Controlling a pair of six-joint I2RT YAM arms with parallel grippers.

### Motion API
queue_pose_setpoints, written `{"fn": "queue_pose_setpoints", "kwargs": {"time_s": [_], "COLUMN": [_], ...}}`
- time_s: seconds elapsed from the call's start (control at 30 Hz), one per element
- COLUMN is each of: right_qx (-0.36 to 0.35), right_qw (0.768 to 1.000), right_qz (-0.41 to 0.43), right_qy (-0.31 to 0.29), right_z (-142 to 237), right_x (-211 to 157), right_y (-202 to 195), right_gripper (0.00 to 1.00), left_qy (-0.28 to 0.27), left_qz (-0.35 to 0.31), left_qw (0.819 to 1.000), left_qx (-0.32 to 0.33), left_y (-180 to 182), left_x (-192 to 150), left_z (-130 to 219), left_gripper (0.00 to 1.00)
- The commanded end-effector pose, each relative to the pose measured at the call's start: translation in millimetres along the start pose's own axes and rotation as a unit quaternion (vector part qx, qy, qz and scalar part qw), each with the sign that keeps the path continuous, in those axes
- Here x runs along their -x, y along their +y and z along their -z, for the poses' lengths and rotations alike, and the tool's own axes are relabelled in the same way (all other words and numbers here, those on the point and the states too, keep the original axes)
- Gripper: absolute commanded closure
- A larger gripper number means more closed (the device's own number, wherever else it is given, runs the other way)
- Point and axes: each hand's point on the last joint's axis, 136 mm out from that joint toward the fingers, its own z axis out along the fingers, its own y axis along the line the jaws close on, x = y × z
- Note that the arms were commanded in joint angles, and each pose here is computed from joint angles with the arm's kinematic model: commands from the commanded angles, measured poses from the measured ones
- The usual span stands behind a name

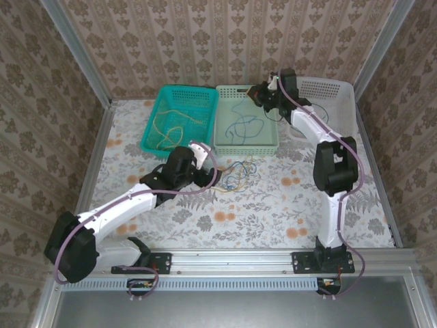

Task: Untangle the cables

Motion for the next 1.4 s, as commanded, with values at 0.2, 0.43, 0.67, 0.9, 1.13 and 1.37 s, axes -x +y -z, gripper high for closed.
{"fn": "queue_pose_setpoints", "kwargs": {"time_s": [0.2,0.43,0.67,0.9,1.13,1.37], "right_qx": [-0.161,-0.216,-0.214,-0.167,-0.143,-0.137], "right_qw": [0.981,0.967,0.970,0.979,0.977,0.965], "right_qz": [-0.052,-0.026,0.047,0.101,0.147,0.203], "right_qy": [0.095,0.134,0.106,0.061,0.054,0.092], "right_z": [-28,-18,5,36,66,97], "right_x": [-47,-63,-48,-25,-25,-60], "right_y": [-104,-126,-106,-41,-3,6], "right_gripper": [1.00,0.87,0.25,0.12,0.11,0.17], "left_qy": [0.006,0.006,0.004,0.005,0.019,0.048], "left_qz": [0.013,0.016,0.019,0.025,0.024,0.032], "left_qw": [1.000,1.000,1.000,1.000,1.000,0.998], "left_qx": [0.011,0.012,0.007,0.010,-0.003,-0.022], "left_y": [6,8,6,7,2,-5], "left_x": [-5,-6,-5,-5,-8,-17], "left_z": [6,6,6,4,-1,-15], "left_gripper": [0.08,0.08,0.08,0.07,0.12,0.18]}}
